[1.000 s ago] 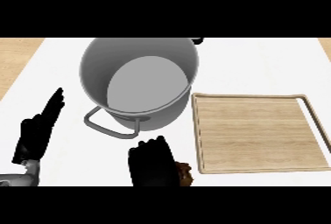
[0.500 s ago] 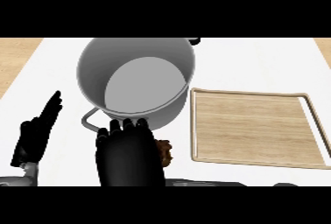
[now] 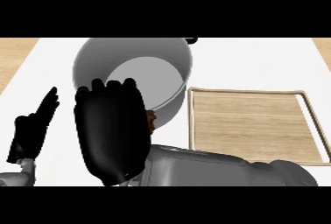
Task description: Pick the sweet potato from the tray and place it in the pot
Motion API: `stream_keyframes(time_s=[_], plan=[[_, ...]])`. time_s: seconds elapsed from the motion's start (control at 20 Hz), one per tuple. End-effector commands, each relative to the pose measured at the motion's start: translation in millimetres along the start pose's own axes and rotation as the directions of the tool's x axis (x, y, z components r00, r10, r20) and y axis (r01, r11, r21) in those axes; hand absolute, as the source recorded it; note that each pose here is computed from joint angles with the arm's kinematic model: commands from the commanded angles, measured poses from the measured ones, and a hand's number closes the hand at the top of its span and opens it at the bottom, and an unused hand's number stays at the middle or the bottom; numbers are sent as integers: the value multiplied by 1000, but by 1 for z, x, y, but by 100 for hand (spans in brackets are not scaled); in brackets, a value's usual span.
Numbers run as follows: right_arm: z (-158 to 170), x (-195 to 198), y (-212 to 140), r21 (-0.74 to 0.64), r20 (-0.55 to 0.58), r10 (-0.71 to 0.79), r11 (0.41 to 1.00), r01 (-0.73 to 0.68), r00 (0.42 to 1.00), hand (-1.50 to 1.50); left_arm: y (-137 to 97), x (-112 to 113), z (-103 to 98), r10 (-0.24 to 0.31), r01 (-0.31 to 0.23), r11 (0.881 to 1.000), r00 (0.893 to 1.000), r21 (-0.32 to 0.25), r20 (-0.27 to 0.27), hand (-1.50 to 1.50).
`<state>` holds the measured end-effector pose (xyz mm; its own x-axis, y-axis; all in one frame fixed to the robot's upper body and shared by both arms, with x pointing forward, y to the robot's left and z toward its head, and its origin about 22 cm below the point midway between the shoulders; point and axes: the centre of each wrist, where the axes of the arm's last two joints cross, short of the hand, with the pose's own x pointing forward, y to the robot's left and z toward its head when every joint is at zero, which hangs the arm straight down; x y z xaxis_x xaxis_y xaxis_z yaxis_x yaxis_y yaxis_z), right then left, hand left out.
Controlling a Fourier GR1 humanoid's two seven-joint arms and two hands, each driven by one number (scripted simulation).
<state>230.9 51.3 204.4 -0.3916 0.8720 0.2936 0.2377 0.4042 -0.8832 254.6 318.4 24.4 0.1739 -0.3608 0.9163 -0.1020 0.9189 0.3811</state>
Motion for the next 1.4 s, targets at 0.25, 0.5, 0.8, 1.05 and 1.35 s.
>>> stream_keyframes(time_s=[0.25, 0.5, 0.8, 1.05, 1.35], plan=[[-65, -8, 11, -53, -133, -97, 994, 91, 986, 150, -2, 15, 7, -8, 8, 1000, 1000, -3, 9, 0], [-100, -36, 24, -49, -126, -104, 994, 99, 987, 150, 9, -3, 8, 1, -1, 1000, 1000, 14, -5, 0], [-123, -89, 60, -4, -150, -16, 1000, 15, 988, 150, -5, -4, 15, 5, -6, 1000, 999, 9, 42, 0], [-131, -104, 69, 36, -169, 49, 998, -43, 984, 150, -8, 2, 9, 3, -1, 999, 999, -45, 46, 0], [-132, -122, 71, 69, -263, -166, 979, 190, 950, -150, -7, 14, -2, 9, -7, 999, 999, -35, 52, 0]])
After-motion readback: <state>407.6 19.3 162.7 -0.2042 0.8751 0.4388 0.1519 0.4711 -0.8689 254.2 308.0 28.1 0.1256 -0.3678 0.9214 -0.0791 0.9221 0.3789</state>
